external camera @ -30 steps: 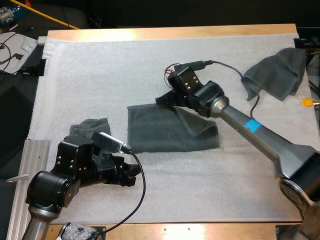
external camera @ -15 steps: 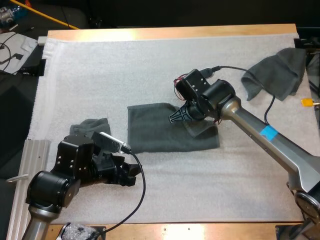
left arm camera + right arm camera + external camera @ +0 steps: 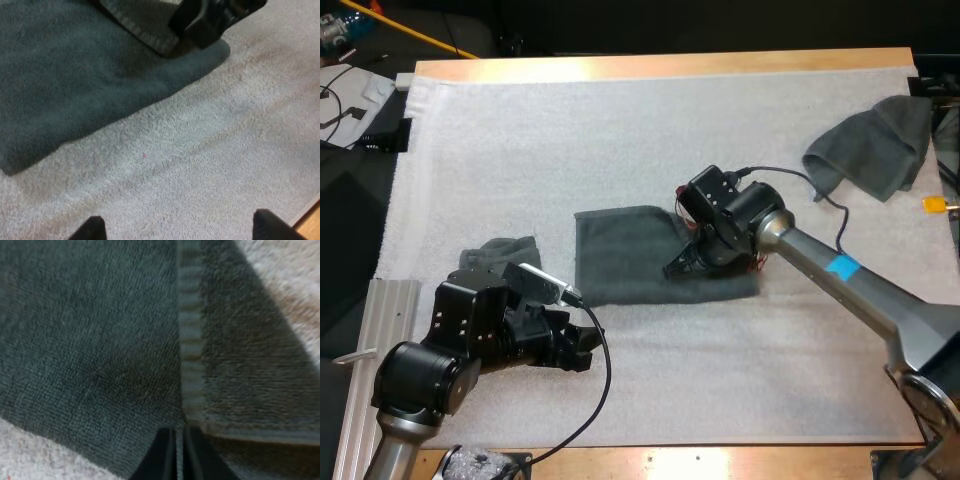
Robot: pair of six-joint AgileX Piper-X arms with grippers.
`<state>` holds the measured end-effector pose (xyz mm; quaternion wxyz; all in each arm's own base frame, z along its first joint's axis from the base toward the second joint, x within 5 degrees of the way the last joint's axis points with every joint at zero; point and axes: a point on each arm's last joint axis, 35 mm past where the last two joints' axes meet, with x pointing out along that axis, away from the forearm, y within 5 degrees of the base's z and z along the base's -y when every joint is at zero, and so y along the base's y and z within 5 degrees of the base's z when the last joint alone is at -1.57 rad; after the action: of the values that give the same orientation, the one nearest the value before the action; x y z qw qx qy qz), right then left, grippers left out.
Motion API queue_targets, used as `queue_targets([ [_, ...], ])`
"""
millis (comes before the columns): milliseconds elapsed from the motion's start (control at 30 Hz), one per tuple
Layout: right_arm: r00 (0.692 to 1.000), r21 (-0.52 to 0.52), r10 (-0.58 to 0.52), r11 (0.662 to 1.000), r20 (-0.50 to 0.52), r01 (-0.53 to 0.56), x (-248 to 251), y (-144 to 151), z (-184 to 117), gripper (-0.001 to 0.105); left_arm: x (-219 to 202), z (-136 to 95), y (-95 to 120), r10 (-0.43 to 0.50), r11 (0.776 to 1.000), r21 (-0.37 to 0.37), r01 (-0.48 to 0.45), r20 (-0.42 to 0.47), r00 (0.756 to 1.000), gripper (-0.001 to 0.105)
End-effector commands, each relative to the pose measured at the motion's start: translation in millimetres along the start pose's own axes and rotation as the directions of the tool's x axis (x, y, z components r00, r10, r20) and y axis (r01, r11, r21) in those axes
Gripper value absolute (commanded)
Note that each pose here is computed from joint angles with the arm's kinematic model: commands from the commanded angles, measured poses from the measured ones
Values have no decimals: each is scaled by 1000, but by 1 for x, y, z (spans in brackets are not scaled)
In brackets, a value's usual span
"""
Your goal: Pick towel from pile, fold and stack
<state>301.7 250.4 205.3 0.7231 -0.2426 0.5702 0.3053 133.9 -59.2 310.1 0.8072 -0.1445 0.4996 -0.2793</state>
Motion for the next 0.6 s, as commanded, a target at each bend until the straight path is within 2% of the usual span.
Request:
queue_targets([
  [0,1000,9,29,1000,-10,-29,16,-2,-1,0,-1,2,-2,-19,1000,10,19,13,1000,58],
  [133,998,35,52,998,-29,-51,34,-2,2,0,-1,2,-2,-24,1000,9,24,12,1000,58],
  [567,997,27,-1,1000,-73,3,63,-3,3,0,-1,1,-1,-15,1000,0,15,1,1000,58],
])
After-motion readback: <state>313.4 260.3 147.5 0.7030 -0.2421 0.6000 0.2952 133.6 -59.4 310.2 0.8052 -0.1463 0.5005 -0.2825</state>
